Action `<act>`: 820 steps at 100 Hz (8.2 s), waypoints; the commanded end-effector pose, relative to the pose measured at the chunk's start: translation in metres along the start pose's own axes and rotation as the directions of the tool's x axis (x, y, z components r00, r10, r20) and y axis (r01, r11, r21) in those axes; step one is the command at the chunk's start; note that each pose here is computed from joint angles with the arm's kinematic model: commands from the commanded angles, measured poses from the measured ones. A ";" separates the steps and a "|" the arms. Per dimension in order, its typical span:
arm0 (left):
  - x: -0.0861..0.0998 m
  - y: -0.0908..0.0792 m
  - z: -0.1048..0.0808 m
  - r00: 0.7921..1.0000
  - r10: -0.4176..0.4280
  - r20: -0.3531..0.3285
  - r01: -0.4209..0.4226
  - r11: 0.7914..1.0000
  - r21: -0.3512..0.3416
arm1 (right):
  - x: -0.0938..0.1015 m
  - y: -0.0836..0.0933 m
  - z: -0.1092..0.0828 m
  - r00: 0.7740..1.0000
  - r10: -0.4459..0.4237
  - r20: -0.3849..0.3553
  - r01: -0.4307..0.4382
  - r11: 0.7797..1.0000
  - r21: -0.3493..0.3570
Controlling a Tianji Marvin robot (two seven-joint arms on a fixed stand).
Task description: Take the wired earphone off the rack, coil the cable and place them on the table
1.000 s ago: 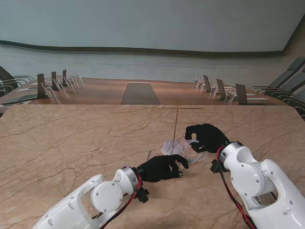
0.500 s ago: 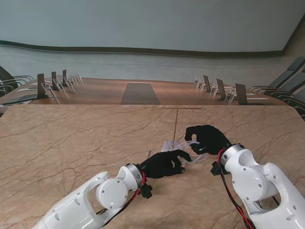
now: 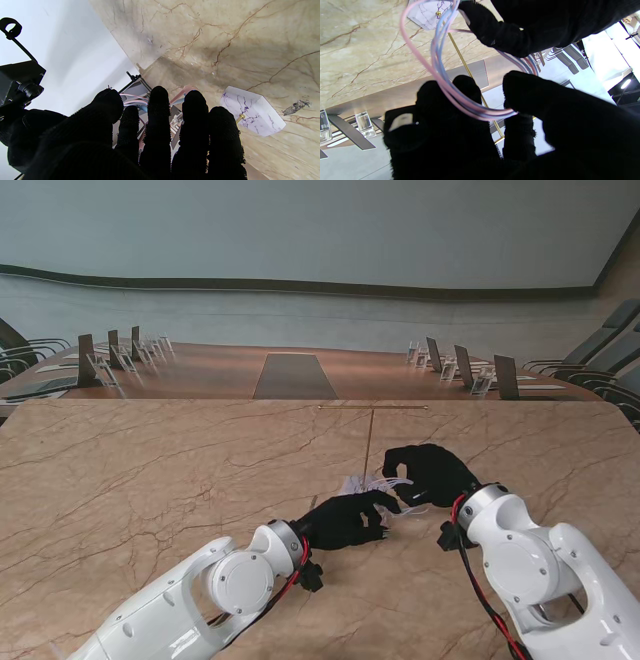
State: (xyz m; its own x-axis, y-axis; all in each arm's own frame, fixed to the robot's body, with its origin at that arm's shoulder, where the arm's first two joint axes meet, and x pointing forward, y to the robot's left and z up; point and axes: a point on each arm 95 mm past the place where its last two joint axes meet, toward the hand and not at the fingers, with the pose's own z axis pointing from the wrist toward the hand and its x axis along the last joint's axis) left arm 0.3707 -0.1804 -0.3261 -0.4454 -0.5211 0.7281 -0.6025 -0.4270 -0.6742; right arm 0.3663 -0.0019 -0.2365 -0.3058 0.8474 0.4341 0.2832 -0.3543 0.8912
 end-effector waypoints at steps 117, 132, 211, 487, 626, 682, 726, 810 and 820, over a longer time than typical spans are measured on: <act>-0.002 0.002 -0.014 0.997 0.066 -0.030 -0.064 0.996 0.056 | -0.004 -0.003 0.004 0.999 0.013 0.050 -0.012 1.000 -0.018; -0.001 0.000 -0.020 0.997 0.068 -0.036 -0.065 0.995 0.080 | -0.007 -0.001 0.004 0.999 0.015 0.052 -0.013 0.999 -0.033; -0.006 0.015 -0.011 0.999 0.027 0.018 -0.026 0.998 -0.049 | -0.006 0.008 -0.001 1.000 0.010 0.014 -0.010 0.999 -0.044; -0.003 0.005 0.003 0.999 0.005 0.051 -0.004 1.000 -0.015 | 0.017 -0.006 0.006 0.998 0.060 -0.011 -0.060 0.998 0.025; -0.009 0.000 -0.006 0.997 0.029 0.078 -0.030 0.999 0.020 | 0.012 -0.002 0.005 0.999 0.045 -0.001 -0.045 0.999 0.016; -0.017 -0.005 -0.020 0.994 0.037 0.107 -0.042 0.998 0.046 | 0.006 0.001 0.006 0.999 0.040 0.009 -0.040 0.999 -0.005; -0.021 -0.010 -0.034 0.993 0.066 0.099 -0.072 0.996 0.058 | -0.010 0.002 0.009 0.998 0.035 0.050 -0.033 0.999 -0.035; -0.044 -0.018 -0.062 0.977 0.103 0.184 -0.133 0.979 0.157 | -0.028 -0.068 -0.002 0.978 0.053 0.202 -0.075 0.992 0.106; -0.043 -0.018 -0.062 0.977 0.100 0.187 -0.130 0.979 0.158 | -0.026 -0.078 -0.001 0.974 0.067 0.215 -0.097 0.987 0.130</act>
State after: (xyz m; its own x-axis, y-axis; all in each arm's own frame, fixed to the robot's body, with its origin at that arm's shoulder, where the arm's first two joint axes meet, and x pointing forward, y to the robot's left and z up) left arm 0.3631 -0.1036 -0.3353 -0.3826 -0.6896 0.6149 -0.4198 -0.4631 -0.7806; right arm 0.3564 -0.0021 -0.3062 -0.0998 0.8919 0.4410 0.3937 -0.3717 0.8407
